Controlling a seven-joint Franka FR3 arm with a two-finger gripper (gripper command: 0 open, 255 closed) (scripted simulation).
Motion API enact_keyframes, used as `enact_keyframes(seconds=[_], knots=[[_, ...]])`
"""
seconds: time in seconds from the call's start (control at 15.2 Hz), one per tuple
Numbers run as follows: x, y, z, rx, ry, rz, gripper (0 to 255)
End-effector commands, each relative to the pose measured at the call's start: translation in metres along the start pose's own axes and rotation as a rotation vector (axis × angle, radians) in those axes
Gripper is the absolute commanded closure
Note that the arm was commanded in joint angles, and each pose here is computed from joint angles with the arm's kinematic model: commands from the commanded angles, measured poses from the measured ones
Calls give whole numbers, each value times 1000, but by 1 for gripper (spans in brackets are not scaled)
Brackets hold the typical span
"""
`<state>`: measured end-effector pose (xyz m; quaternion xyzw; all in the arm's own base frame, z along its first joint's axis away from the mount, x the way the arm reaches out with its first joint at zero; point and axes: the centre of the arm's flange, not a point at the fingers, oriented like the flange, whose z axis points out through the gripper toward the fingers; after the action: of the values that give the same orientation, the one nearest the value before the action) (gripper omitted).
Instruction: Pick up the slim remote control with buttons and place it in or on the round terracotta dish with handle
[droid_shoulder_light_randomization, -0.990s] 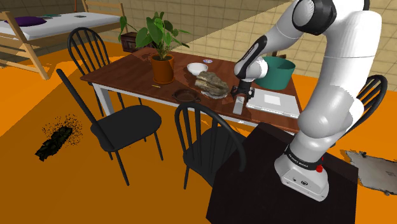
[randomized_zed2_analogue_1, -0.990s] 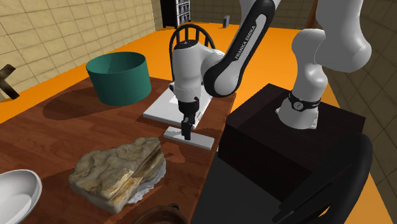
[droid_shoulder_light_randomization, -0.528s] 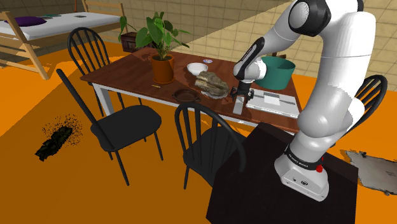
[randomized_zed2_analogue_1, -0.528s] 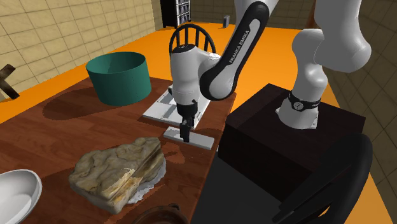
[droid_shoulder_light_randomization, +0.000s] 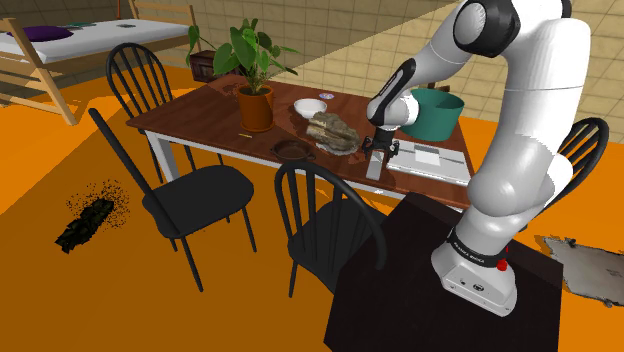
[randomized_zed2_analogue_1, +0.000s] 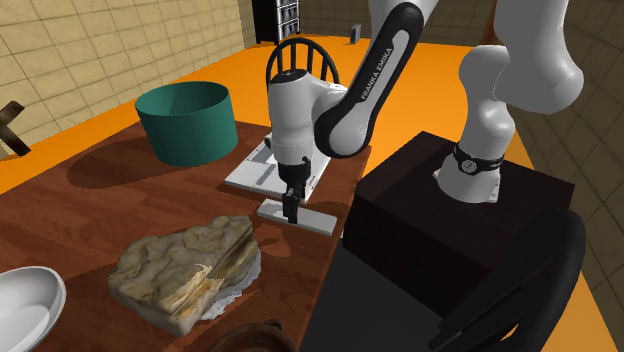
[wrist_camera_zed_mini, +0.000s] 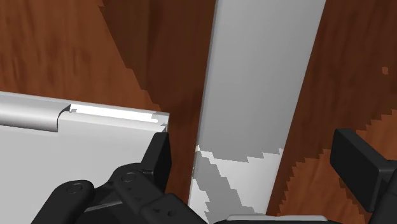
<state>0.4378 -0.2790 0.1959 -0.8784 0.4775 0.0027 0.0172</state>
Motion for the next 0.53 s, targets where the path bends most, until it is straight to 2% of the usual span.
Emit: enact_keyframes(seconds=[0.0,0.4,0.46], knots=[[-4,-4,19,-10,12,-11,255],[6,-6,20,-10,12,-12,255],[-3,-1,23,-10,12,-11,255]])
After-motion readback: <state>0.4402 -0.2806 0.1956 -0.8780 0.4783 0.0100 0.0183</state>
